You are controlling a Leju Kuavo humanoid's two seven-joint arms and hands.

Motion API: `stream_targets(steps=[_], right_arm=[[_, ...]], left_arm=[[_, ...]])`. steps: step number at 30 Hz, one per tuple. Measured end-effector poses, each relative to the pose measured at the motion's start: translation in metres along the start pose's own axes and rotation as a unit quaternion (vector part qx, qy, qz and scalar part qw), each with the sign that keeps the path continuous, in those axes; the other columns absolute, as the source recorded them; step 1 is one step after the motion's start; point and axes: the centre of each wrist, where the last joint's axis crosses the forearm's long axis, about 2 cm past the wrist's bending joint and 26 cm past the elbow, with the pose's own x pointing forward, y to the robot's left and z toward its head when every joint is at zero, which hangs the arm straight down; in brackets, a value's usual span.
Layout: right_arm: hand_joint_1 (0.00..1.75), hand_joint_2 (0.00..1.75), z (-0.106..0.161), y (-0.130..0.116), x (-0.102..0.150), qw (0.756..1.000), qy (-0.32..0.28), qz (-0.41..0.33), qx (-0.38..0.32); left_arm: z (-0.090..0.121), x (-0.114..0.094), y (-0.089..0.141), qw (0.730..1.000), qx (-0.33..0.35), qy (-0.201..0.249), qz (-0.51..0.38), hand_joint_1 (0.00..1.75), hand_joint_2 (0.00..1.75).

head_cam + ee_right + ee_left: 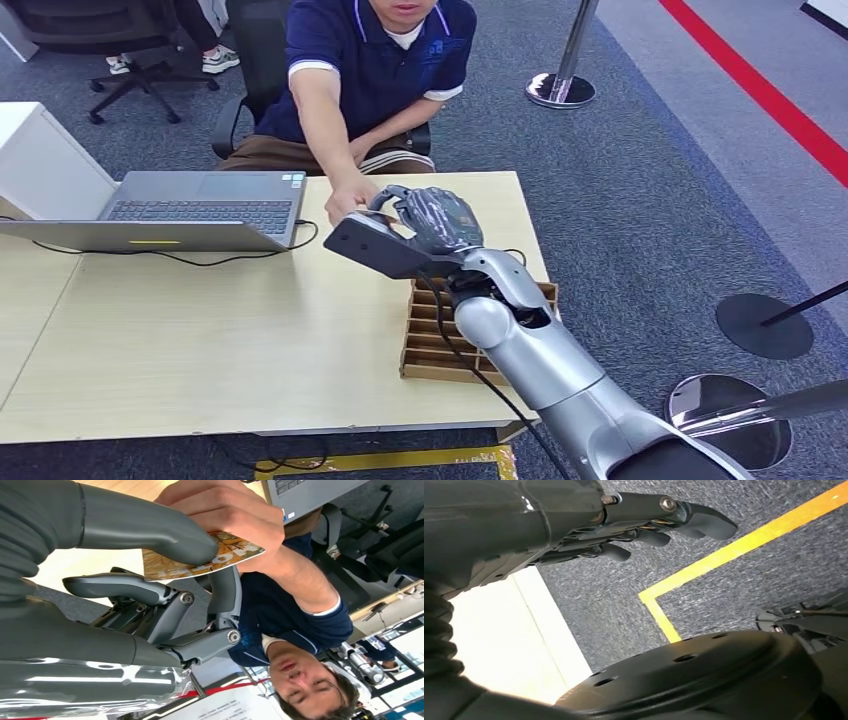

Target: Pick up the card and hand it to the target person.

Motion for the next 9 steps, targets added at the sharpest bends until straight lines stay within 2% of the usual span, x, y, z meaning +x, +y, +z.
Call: stream_targets(steps=[9], right_arm=[[1.68,1.75,0.0001,0.0017,-0.0012,1.000,0.003,0.000,0.005]], left_arm=[[-0.0010,0.0105,0.0035,1.000,0.008,-0.011,0.004,0.00,1.75]])
